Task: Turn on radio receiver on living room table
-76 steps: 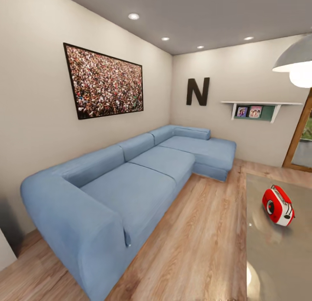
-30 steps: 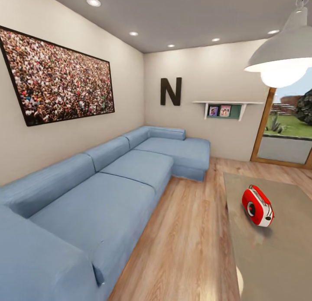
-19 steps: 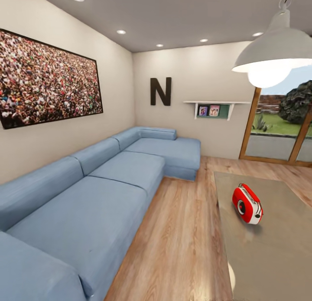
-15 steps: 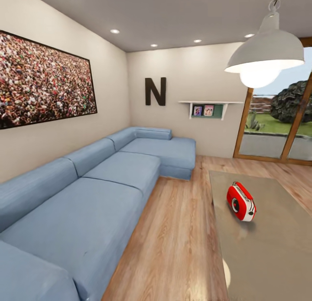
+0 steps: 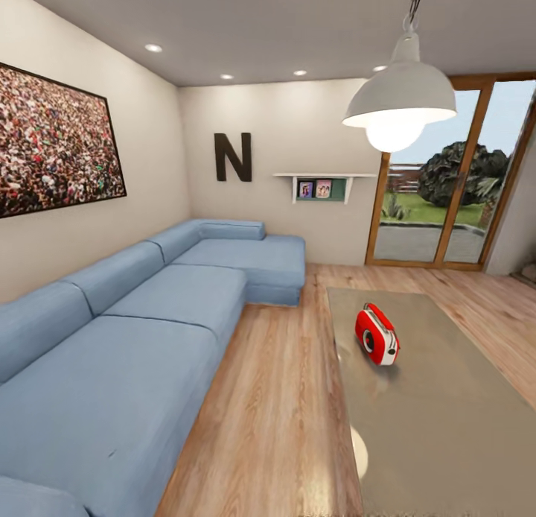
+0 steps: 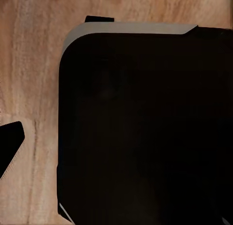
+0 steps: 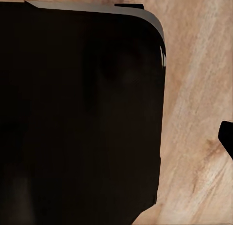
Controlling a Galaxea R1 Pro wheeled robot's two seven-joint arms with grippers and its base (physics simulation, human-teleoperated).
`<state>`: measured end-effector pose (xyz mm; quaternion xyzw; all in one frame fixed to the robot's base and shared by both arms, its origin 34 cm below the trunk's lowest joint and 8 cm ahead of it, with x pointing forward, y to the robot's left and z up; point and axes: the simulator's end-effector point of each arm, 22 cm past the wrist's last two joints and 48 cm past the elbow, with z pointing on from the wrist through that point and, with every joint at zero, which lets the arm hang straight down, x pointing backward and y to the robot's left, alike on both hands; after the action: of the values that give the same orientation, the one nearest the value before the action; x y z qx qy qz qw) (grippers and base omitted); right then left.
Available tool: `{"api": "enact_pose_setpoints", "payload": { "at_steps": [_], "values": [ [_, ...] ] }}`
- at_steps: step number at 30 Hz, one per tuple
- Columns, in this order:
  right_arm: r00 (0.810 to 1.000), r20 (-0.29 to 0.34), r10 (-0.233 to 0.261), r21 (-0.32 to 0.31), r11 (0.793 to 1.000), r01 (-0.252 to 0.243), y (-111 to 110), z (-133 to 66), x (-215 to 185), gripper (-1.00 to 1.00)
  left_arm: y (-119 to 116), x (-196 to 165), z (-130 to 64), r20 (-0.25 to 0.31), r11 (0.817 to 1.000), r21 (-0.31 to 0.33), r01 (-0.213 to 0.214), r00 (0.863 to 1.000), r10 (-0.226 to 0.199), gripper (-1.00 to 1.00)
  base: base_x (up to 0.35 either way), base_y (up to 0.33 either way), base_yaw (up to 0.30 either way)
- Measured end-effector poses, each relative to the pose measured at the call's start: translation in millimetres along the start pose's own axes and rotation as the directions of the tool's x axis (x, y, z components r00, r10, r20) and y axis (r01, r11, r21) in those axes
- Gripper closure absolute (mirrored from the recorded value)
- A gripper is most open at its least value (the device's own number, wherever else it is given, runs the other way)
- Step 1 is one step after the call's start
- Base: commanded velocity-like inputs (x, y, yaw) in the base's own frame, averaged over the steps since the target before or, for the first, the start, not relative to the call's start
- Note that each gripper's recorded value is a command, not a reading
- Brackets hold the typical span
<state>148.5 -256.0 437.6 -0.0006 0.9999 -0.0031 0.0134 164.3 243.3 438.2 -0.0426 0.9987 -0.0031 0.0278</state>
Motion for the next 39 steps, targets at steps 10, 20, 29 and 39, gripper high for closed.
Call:
{"api": "enact_pose_setpoints", "payload": {
  "at_steps": [10,20,29,39],
  "values": [
    [1.0,-0.001,0.002,0.0,1.0,-0.002,0.0,0.0,0.2,-1.0,0.9,0.3,0.0,-0.001,1.0,-0.001,0.0,1.0,0.0,-1.0,0.234,0.116,-0.074],
    [1.0,-0.001,-0.001,0.0,1.0,0.001,0.0,0.0,0.2,-1.0,0.3,0.8,0.0,-0.003,1.0,0.0,0.0,1.0,0.0,-1.0,0.304,0.157,-0.001],
    [1.0,0.001,0.002,0.0,1.0,-0.002,0.0,0.0,-0.2,-1.0,0.0,0.1,0.0,-0.001,1.0,0.0,0.0,1.0,0.0,-1.0,0.213,0.041,-0.127],
    [1.0,0.001,0.003,0.0,1.0,-0.003,0.0,0.0,-0.1,-1.0,0.0,-0.1,0.0,0.0,1.0,0.0,0.0,1.0,0.0,-1.0,0.011,0.001,-0.277]
  ]
}}
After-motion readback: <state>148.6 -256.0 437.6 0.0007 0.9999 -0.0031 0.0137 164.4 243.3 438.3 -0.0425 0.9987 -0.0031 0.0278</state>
